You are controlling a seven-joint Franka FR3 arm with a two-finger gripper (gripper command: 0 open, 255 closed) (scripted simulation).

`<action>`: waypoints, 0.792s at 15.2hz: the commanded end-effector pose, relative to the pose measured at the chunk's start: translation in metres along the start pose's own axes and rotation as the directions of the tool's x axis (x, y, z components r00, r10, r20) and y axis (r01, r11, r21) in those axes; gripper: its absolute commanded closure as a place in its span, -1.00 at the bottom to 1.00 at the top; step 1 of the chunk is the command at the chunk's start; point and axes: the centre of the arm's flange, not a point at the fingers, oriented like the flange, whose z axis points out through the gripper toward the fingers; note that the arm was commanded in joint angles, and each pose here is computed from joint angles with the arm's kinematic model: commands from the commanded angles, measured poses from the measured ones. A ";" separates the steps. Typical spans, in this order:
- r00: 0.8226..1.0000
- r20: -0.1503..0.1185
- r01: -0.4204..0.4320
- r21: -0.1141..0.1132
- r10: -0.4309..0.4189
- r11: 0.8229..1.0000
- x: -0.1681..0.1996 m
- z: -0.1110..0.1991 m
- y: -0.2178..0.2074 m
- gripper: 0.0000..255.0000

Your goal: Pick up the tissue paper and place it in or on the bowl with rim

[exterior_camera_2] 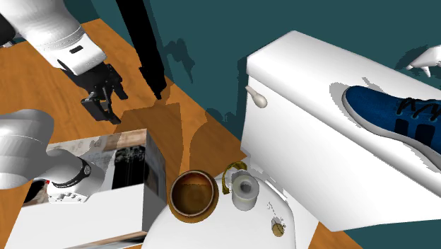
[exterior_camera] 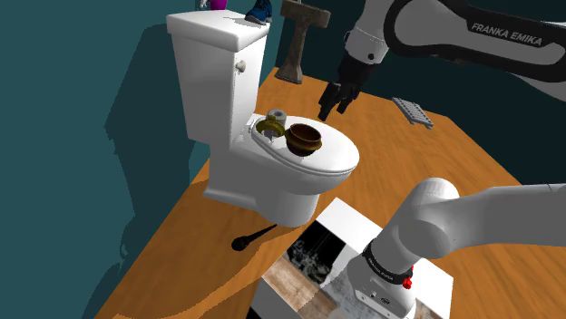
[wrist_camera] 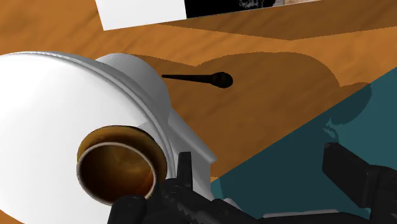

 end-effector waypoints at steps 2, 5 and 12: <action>1.000 -0.001 0.004 -0.003 -0.004 1.000 0.008 0.008 0.006 -1.00; 1.000 -0.003 0.017 -0.012 -0.017 1.000 0.034 0.032 0.023 -1.00; 0.999 -0.007 0.045 -0.034 -0.046 0.998 0.093 0.087 0.062 -1.00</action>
